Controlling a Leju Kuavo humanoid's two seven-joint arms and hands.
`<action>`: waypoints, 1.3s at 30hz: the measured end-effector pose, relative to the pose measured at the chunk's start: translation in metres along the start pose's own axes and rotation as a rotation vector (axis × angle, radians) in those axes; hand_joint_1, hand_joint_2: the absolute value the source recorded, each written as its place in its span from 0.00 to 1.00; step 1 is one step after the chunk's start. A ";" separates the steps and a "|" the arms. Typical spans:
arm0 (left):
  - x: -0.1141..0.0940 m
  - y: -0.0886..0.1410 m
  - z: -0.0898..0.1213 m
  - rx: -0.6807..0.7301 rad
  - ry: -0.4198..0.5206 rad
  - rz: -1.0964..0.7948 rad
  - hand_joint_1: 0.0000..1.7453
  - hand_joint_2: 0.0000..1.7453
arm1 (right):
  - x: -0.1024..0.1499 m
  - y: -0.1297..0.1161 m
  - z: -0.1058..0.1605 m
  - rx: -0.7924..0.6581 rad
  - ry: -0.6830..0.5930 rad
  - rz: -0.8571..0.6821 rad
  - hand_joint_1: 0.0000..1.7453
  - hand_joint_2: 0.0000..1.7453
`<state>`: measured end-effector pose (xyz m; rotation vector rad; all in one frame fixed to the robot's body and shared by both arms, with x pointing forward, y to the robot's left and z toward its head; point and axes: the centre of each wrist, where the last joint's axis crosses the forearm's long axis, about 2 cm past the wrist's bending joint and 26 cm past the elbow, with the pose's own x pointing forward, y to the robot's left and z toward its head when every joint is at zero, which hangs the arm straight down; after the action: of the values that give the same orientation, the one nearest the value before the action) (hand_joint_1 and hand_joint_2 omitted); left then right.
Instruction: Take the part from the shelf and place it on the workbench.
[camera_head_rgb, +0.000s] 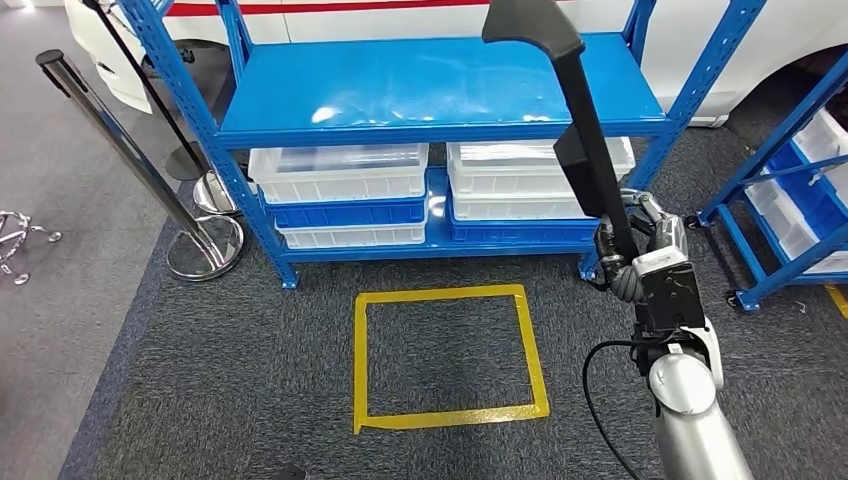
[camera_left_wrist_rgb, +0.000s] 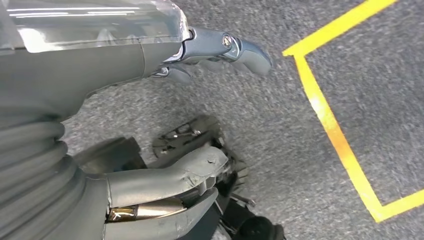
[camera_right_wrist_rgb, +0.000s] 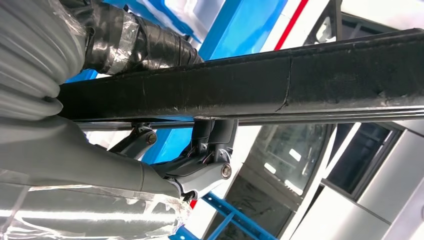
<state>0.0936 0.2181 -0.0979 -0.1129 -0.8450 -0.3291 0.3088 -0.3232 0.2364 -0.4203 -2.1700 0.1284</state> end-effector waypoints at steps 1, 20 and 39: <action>0.000 0.000 0.000 0.000 0.000 0.000 0.00 1.00 | 0.000 0.000 0.000 0.000 0.001 0.000 1.00 1.00; -0.001 0.000 0.000 -0.002 0.001 -0.003 0.00 1.00 | -0.002 0.001 0.004 0.004 0.010 0.001 1.00 1.00; 0.000 -0.001 0.000 -0.009 0.010 -0.007 0.00 1.00 | -0.002 0.001 0.003 0.004 0.011 0.000 1.00 1.00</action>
<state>0.0935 0.2172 -0.0978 -0.1170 -0.8345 -0.3394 0.3076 -0.3228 0.2329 -0.4176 -2.1586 0.1300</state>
